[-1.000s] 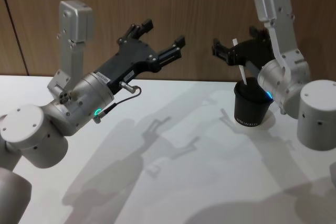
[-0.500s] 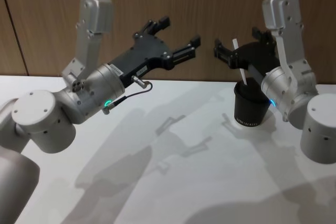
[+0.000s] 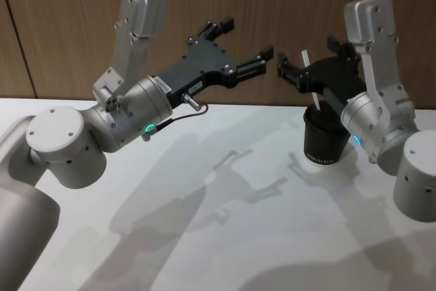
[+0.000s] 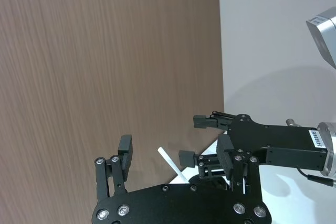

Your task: Pick up the straw with one hand, pass it to the other hand, and insert it into the cup.

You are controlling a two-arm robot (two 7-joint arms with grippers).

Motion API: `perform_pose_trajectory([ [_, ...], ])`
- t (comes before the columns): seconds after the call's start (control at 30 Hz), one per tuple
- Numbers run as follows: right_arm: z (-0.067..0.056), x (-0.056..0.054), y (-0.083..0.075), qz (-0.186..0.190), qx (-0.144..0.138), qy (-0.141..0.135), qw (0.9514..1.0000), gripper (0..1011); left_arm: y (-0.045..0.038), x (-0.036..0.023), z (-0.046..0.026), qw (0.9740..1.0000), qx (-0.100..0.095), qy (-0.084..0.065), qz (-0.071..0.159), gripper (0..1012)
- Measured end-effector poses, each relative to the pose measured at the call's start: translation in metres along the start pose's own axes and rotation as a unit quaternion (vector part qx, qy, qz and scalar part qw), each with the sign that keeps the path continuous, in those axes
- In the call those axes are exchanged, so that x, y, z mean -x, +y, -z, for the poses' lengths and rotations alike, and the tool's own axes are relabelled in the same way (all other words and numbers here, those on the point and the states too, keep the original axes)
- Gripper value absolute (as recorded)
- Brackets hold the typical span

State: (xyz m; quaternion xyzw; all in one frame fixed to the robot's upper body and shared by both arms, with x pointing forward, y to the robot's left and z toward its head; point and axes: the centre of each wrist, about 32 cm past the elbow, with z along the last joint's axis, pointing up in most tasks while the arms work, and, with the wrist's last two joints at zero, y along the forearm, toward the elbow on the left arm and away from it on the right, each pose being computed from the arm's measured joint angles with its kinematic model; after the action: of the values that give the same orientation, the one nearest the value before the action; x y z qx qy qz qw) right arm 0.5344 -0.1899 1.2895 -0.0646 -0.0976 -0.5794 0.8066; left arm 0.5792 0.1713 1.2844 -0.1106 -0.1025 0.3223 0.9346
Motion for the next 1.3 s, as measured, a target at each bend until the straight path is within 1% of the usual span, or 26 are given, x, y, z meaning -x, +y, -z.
perform_pose_trajectory([
  [0.23, 0.0002, 0.0007, -0.0024, -0.001, -0.001, -0.001, 1.0, 1001, -0.0032, 0.0002, -0.0011, 1.0, -0.001, -0.005, 0.004, 1000],
  [0.5, -0.0001, 0.0013, -0.0039, -0.002, -0.003, -0.001, 1.0, 1001, -0.0049, 0.0004, -0.0017, 0.9999, -0.001, -0.007, 0.007, 1000],
  [1.3, -0.0004, 0.0017, -0.0053, -0.003, -0.004, -0.002, 1.0, 1001, -0.0065, 0.0006, -0.0022, 0.9999, -0.001, -0.01, 0.009, 1000],
])
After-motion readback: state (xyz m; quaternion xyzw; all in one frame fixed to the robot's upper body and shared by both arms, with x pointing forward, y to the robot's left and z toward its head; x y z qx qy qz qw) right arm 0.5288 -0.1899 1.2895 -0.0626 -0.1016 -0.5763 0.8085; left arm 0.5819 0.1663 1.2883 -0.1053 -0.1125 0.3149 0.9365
